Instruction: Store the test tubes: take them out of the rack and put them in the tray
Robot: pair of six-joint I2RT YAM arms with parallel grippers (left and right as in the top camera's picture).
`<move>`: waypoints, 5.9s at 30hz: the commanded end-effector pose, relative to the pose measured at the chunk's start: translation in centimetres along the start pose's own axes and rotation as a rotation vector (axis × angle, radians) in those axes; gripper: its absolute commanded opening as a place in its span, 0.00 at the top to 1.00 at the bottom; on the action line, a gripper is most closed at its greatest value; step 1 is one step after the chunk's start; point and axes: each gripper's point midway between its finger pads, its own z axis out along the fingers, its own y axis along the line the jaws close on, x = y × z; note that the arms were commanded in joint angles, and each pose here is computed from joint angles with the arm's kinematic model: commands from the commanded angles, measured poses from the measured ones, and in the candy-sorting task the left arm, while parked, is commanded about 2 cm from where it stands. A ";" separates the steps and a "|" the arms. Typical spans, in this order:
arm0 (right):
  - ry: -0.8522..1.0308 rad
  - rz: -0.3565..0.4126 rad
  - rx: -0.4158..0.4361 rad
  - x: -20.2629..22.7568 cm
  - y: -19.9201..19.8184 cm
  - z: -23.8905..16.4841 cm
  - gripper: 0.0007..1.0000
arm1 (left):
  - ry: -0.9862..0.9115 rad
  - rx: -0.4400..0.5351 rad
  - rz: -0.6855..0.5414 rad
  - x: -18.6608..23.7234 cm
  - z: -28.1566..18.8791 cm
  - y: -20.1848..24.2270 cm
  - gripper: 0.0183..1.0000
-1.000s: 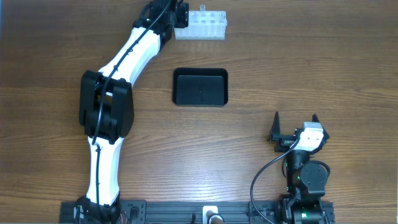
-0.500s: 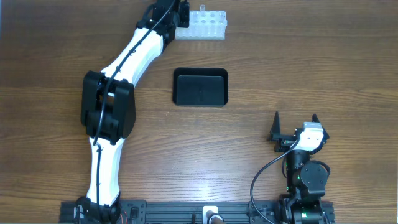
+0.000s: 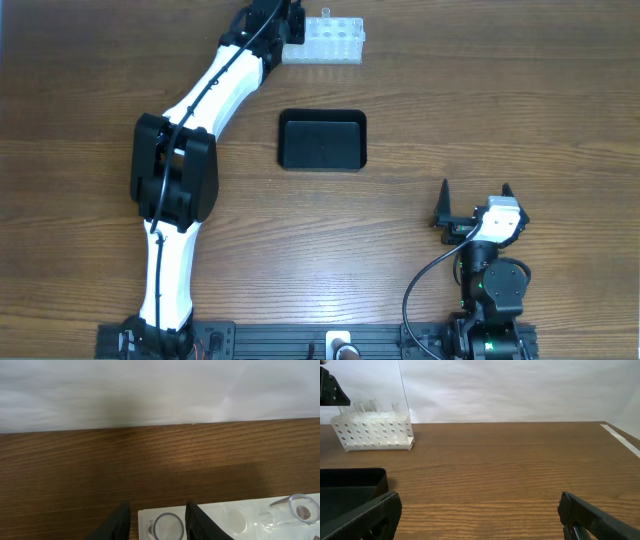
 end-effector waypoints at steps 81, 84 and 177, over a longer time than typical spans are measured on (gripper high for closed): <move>0.001 -0.008 0.002 0.2 -0.1 0.0 0.01 | 0.628 -0.155 -0.066 12.4 -14.6 -3.8 0.92; 0.002 -0.008 0.002 0.2 -0.1 0.0 0.01 | 0.652 -0.155 -0.069 13.2 -14.4 -3.6 0.92; 0.001 -0.008 0.002 0.2 -0.1 0.0 0.01 | 0.088 -0.057 -0.004 0.1 -0.7 -6.2 0.47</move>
